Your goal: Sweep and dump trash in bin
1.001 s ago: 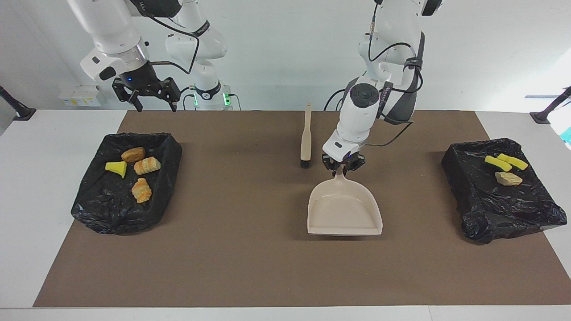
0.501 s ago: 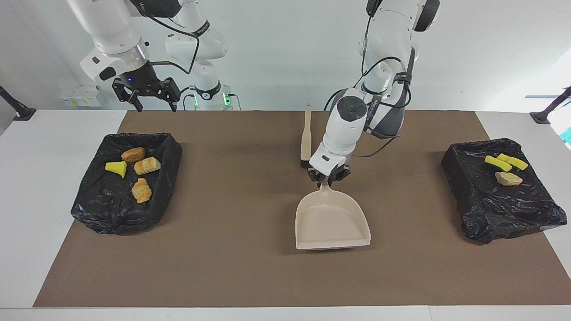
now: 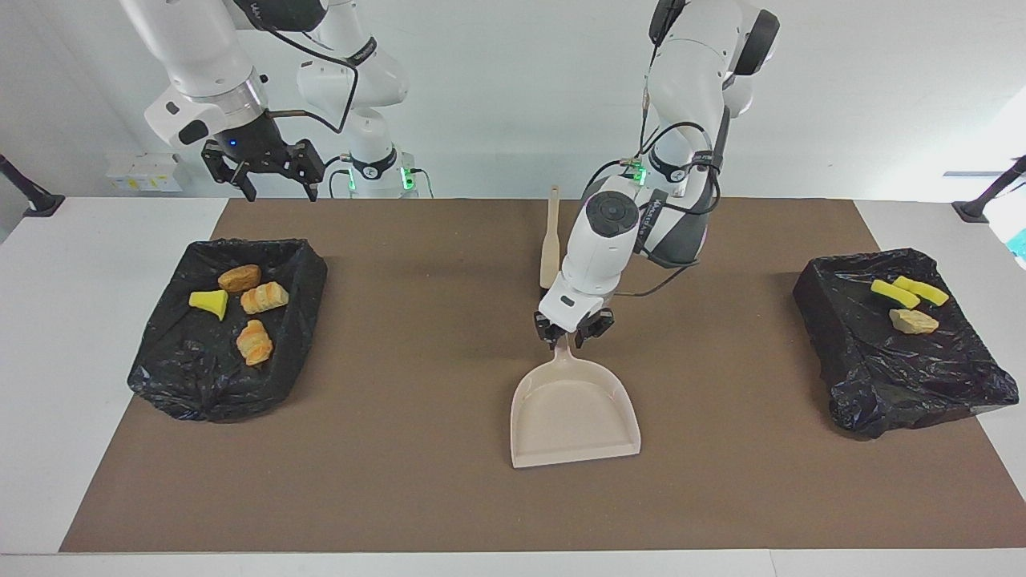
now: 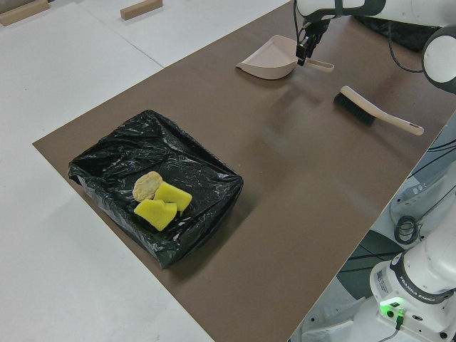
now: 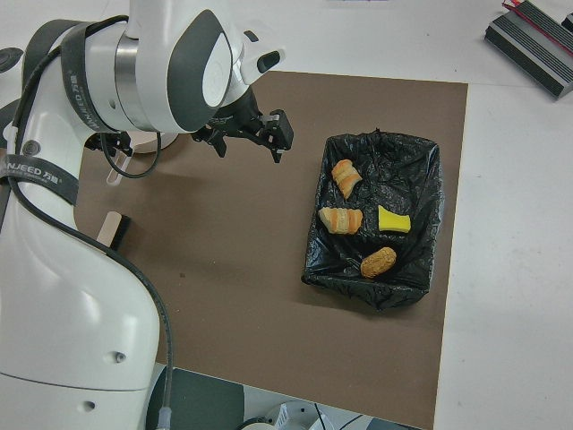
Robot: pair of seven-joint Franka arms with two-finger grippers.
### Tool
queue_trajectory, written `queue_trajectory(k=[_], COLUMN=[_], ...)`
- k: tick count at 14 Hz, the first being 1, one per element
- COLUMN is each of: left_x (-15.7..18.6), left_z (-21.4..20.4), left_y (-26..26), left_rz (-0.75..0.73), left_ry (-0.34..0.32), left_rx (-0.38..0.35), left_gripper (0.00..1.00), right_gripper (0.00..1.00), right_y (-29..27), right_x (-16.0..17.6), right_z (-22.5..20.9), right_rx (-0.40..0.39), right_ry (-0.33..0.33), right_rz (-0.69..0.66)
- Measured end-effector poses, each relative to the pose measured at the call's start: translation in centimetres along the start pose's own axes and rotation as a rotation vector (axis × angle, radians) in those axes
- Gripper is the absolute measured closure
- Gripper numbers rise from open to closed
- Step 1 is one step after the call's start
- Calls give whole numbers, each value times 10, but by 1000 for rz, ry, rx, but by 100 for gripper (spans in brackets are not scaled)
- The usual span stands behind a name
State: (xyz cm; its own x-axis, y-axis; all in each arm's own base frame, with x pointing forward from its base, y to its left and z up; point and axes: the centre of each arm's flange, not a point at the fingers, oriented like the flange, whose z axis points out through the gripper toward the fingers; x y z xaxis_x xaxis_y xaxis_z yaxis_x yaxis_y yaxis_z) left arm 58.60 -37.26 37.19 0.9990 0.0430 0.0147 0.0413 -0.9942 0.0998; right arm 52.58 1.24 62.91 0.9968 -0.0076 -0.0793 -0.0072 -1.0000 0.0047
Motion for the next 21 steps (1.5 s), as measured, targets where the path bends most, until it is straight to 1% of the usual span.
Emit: queue_trajectory(k=[1,2,3,4,6,9,12,14,16,19,21], left_x=[1,1,2,3,6,14,12,2,-4,-6,-13], left_z=[0,0,0,-1,-2,-11,-43,-75,-114,-177,-212], left_y=[-1,-2,-2,-3,-7,-25,-61,-87,-118,-184,-218], left_rz=[-2,-3,-5,-6,-13,-42,-70,-74,-29,33,35], left_ry=[1,1,2,4,9,15,39,42,28,31,42], left_rx=[0,1,1,1,2,11,37,69,95,111,117], left_gripper=[48,42,33,20,0,0,0,0,0,0,0], right_gripper=[0,0,0,0,0,0,0,0,0,0,0], right_y=[0,0,0,0,0,0,0,0,0,0,0], right_x=[0,0,0,0,0,0,0,0,0,0,0], right_z=[0,0,0,0,0,0,0,0,0,0,0], right_rx=[0,0,0,0,0,0,0,0,0,0,0], right_ry=[0,0,0,0,0,0,0,0,0,0,0], right_rz=[0,0,0,0,0,0,0,0,0,0,0])
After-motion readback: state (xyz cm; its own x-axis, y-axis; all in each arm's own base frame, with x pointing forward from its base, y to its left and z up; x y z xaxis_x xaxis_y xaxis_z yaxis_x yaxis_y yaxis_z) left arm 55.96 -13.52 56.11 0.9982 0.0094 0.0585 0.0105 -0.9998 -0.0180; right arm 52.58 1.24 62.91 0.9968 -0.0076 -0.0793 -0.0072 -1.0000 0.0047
